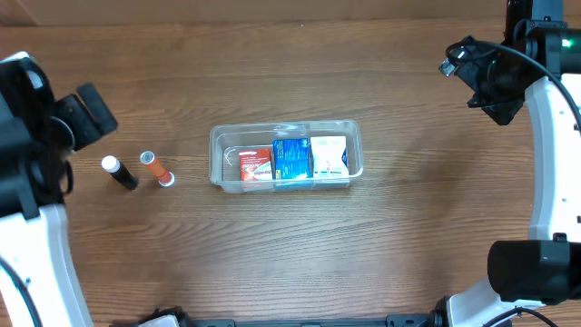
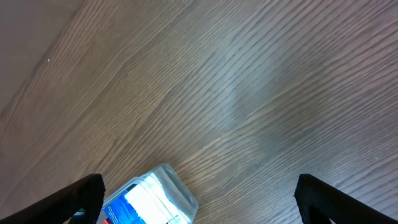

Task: Pack container
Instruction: 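Grasp the black bottle with white cap using the left gripper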

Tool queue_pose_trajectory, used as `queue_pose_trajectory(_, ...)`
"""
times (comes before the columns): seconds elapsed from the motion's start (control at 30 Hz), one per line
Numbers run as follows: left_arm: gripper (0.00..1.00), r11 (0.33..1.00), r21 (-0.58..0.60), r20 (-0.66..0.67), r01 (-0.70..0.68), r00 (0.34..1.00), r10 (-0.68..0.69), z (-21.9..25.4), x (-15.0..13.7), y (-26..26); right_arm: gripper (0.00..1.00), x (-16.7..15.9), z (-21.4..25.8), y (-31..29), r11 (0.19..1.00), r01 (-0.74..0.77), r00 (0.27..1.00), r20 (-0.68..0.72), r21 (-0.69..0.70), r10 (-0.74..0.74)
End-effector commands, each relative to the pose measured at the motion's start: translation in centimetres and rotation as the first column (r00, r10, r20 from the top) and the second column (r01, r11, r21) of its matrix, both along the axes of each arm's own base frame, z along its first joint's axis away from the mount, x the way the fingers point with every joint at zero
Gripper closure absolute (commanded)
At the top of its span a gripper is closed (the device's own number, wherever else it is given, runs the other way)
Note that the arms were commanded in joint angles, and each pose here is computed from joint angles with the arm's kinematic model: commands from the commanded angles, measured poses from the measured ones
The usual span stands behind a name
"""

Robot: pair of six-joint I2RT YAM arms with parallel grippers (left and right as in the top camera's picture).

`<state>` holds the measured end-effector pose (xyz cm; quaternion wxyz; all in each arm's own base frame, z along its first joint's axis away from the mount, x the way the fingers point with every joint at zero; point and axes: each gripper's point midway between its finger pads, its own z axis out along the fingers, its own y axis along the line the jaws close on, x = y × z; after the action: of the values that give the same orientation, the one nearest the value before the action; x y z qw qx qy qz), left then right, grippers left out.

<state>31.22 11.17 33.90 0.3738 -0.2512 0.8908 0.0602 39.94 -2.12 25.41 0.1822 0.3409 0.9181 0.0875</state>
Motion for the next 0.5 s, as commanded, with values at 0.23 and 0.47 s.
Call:
queue_pose_trajectory(0.23, 0.0, 0.985, -0.129, -0.487, -0.115, 0.872, 0.038, -13.7, 1.5, 3.8, 0.0, 0.1, 0.4, 0.1, 1.0, -0.002, 1.0, 0.014, 0.004, 0.002)
queue_pose_trajectory(0.47, 0.07, 0.958, -0.274, -0.649, -0.089, 0.752, -0.116, -21.4, 2.4, 2.5, 0.0, 0.1, 0.4, 0.1, 1.0, -0.002, 1.0, 0.014, 0.004, 0.002)
